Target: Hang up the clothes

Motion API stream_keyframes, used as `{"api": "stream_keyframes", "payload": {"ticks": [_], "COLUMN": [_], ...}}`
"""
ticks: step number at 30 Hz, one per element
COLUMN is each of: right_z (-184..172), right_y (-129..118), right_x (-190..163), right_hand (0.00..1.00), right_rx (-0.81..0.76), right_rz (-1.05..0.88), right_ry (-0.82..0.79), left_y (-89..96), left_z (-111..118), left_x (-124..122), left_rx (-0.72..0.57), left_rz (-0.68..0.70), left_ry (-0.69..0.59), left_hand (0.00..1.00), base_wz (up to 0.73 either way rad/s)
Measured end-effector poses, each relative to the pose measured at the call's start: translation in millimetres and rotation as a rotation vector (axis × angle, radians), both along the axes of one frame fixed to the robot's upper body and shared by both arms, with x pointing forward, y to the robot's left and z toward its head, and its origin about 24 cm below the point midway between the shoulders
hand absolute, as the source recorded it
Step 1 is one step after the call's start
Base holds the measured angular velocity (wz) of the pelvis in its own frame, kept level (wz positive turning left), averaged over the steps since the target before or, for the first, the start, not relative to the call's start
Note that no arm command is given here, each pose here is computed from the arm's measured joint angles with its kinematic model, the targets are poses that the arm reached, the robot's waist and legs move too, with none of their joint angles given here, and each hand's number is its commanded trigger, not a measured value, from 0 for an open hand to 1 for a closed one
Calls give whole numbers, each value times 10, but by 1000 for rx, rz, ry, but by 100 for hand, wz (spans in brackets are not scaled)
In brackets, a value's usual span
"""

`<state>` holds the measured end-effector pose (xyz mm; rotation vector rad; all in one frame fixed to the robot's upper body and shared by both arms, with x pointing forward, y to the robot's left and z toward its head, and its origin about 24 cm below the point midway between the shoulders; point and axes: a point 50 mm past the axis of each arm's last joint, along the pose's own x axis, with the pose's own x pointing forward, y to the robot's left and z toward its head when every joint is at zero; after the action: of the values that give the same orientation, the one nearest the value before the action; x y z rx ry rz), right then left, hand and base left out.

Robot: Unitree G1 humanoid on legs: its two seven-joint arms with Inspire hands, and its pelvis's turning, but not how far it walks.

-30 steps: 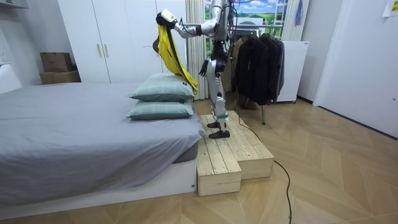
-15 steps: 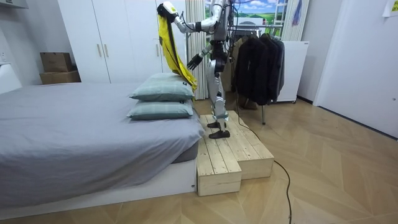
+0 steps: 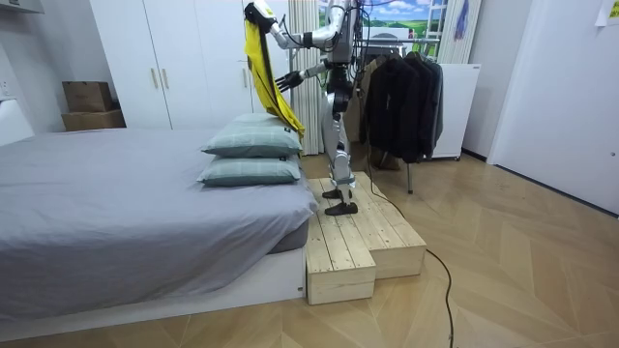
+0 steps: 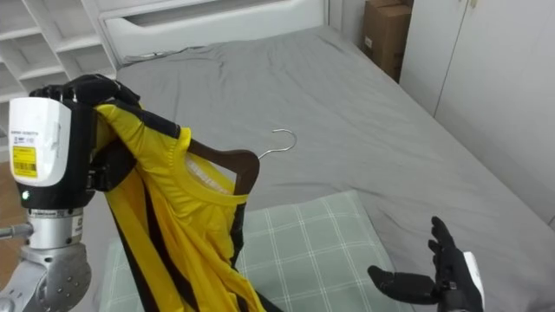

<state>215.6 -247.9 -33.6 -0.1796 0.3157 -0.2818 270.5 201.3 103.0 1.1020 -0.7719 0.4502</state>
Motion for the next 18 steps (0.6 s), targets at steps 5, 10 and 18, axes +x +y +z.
{"api": "stream_keyframes", "payload": {"ticks": [5,10,18], "right_z": [197,304,170], "right_y": [72,154,278], "right_x": [82,129,108], "right_hand": [0,0,0], "right_rx": [-80,-85,133], "right_rz": [60,95,126], "right_ry": [-74,-124,-85], "left_y": [-9,-14,-160], "left_z": [36,46,-30], "left_x": [0,-17,-21], "left_rx": [11,13,2], "left_rz": [12,19,-2], "left_ry": [-3,4,41], "left_hand": [100,100,100], "base_wz": [-1,-1,1]}}
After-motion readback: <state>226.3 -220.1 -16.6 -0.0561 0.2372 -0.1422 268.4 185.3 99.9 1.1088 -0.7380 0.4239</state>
